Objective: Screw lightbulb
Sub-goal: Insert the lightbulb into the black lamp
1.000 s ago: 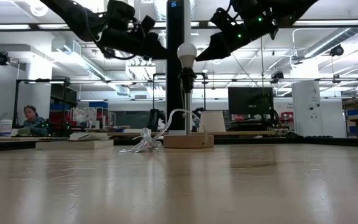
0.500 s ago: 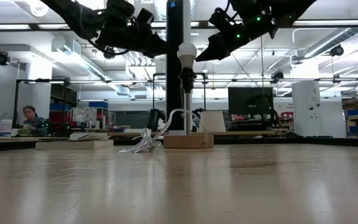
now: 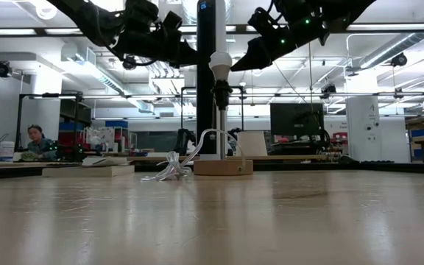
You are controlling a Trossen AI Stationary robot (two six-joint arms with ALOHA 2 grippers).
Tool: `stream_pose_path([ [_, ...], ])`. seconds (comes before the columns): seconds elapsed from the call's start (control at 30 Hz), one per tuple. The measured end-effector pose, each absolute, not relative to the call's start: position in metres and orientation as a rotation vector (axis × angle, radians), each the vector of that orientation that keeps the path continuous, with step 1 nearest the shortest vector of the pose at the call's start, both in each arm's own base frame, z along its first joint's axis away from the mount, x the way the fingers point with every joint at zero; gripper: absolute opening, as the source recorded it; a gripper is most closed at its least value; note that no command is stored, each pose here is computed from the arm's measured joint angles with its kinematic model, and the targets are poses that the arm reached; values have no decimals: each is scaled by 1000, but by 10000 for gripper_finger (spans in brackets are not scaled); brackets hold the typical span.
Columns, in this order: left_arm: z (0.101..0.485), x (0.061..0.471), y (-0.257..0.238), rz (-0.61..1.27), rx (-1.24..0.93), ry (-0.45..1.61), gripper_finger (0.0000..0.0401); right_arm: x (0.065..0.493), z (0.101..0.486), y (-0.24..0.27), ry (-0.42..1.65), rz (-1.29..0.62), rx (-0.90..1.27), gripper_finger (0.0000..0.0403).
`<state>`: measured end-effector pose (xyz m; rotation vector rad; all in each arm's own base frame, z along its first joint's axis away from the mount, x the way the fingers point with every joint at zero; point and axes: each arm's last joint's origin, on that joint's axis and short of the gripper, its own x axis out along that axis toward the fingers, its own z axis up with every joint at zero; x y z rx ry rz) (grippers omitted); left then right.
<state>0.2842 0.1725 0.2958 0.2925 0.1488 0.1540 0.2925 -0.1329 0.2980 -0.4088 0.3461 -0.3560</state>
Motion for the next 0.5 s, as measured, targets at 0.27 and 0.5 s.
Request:
stream_pose_path([
  [0.27, 295, 281, 171, 157, 269, 187, 0, 291, 295, -131, 402, -404, -410, 0],
  [0.5, 291, 284, 173, 158, 280, 190, 0, 291, 300, -137, 371, -448, -463, 0],
])
